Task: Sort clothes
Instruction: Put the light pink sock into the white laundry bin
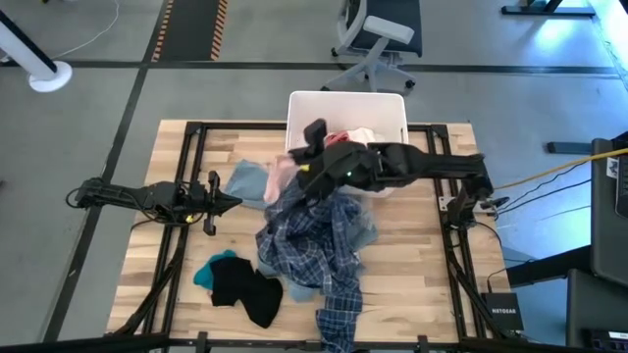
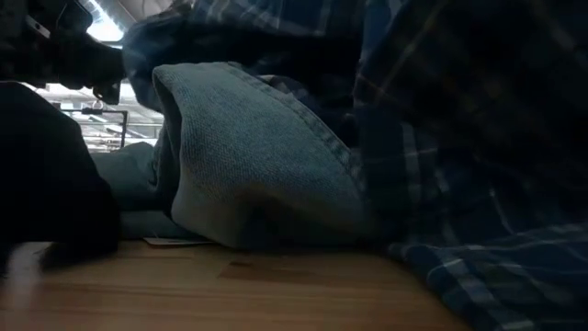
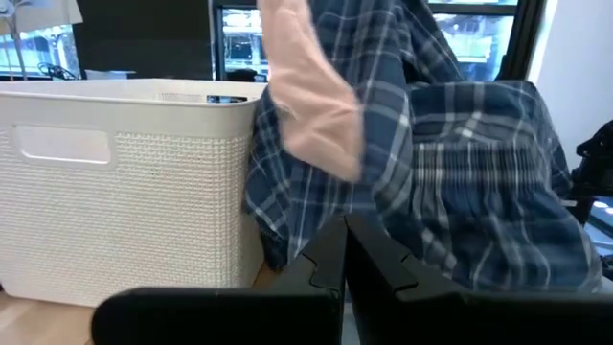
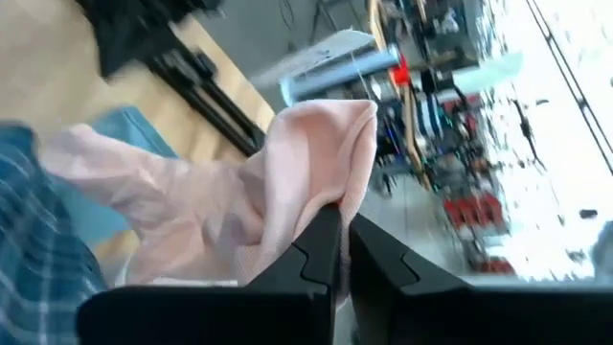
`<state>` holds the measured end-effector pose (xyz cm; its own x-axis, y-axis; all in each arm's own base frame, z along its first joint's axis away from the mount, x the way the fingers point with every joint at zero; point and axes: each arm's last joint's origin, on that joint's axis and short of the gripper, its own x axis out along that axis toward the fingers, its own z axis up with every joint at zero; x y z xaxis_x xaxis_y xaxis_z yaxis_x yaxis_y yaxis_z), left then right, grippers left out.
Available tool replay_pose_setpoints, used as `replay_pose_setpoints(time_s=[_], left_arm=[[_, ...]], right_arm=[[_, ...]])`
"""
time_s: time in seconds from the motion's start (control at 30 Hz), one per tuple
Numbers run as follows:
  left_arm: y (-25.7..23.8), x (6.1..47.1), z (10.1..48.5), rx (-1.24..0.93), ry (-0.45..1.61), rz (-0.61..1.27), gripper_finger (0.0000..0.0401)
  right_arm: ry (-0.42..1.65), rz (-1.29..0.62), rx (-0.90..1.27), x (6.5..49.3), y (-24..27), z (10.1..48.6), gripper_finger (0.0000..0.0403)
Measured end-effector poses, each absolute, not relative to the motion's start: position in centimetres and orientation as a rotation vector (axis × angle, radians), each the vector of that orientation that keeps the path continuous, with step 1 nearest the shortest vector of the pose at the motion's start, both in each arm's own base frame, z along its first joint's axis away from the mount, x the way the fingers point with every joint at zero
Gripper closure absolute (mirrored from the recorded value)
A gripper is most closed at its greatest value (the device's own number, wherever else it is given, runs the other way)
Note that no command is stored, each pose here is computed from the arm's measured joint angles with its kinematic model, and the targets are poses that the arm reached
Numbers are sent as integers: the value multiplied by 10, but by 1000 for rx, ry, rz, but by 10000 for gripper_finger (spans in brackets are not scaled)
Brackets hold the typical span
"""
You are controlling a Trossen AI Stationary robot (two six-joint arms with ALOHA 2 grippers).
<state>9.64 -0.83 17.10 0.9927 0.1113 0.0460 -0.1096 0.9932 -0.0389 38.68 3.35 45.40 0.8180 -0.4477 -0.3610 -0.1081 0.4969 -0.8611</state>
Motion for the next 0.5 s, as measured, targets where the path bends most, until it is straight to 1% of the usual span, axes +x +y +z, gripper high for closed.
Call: replay_pose_setpoints(time_s=[0.13, 0.27, 0.33, 0.4, 0.5], left_arm=[[-8, 96, 171, -36, -48, 111, 400], [-8, 96, 171, -36, -48, 112, 400], [-8, 96, 171, -36, -48, 111, 400], [-8, 96, 171, -37, -48, 112, 400], [-8, 96, 171, -36, -48, 111, 400]], right_arm=[[720, -387, -1086, 380, 26, 454, 374], [906, -663, -1160, 372, 15, 452, 374], [989, -756, -1190, 368, 9, 450, 374], [1041, -787, -1189, 364, 3, 446, 374], [1080, -761, -1136, 360, -7, 439, 374]])
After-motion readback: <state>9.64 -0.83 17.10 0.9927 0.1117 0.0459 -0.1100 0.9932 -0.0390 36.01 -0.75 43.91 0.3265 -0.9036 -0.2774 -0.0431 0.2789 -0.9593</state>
